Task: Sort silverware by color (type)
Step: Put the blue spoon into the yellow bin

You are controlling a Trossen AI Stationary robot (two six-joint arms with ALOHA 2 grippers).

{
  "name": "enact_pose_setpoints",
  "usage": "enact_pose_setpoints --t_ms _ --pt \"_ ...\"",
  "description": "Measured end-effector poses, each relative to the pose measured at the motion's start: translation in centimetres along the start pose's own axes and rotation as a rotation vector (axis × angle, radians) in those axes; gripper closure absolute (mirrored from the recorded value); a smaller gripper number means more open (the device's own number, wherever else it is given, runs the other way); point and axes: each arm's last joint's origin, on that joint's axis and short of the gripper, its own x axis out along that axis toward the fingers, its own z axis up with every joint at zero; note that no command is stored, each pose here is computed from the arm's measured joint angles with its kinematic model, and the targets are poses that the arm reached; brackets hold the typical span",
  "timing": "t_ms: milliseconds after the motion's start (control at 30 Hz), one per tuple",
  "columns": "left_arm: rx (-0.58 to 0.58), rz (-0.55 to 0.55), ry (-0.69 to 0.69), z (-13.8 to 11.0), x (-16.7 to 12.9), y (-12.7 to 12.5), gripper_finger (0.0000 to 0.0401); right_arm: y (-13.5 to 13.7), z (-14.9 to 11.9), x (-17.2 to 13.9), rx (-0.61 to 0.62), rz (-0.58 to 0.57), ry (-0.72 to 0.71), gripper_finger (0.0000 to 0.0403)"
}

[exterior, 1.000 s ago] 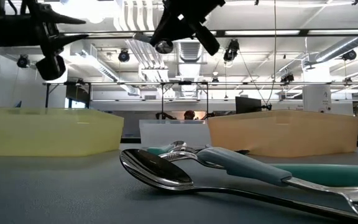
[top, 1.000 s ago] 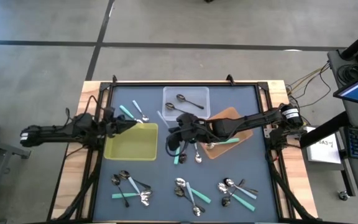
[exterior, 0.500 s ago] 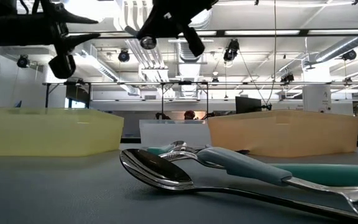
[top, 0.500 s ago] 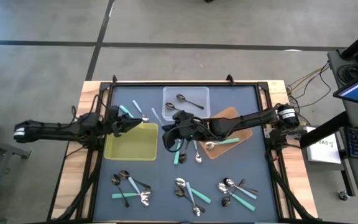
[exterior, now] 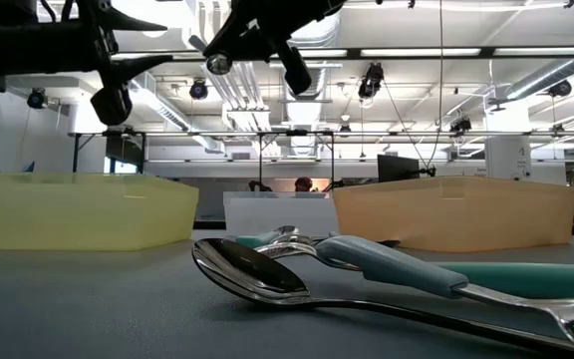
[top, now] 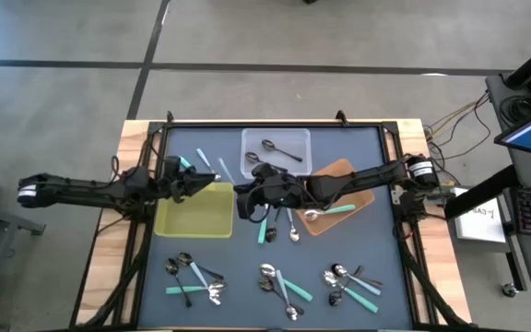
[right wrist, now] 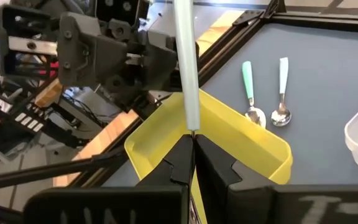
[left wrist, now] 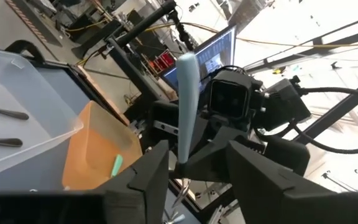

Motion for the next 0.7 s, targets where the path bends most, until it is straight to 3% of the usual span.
enact_pose_setpoints --t_ms 233,500,700 --pt "0.002 0.076 -0.083 0.1 0.4 0.4 0.0227 0.0 0.0 0.0 0.012 0.002 0.001 0.0394" --pt "-0.004 0.034 -0.121 0.4 1.1 -0.1 0.0225 0.2 0.0 0.0 0.035 0.042 0.031 0.0394" --pt "0.064 0.019 -0.086 0.9 2.8 -1.2 0.0225 0.3 0.1 0.0 0.031 0.056 0.017 0.0394"
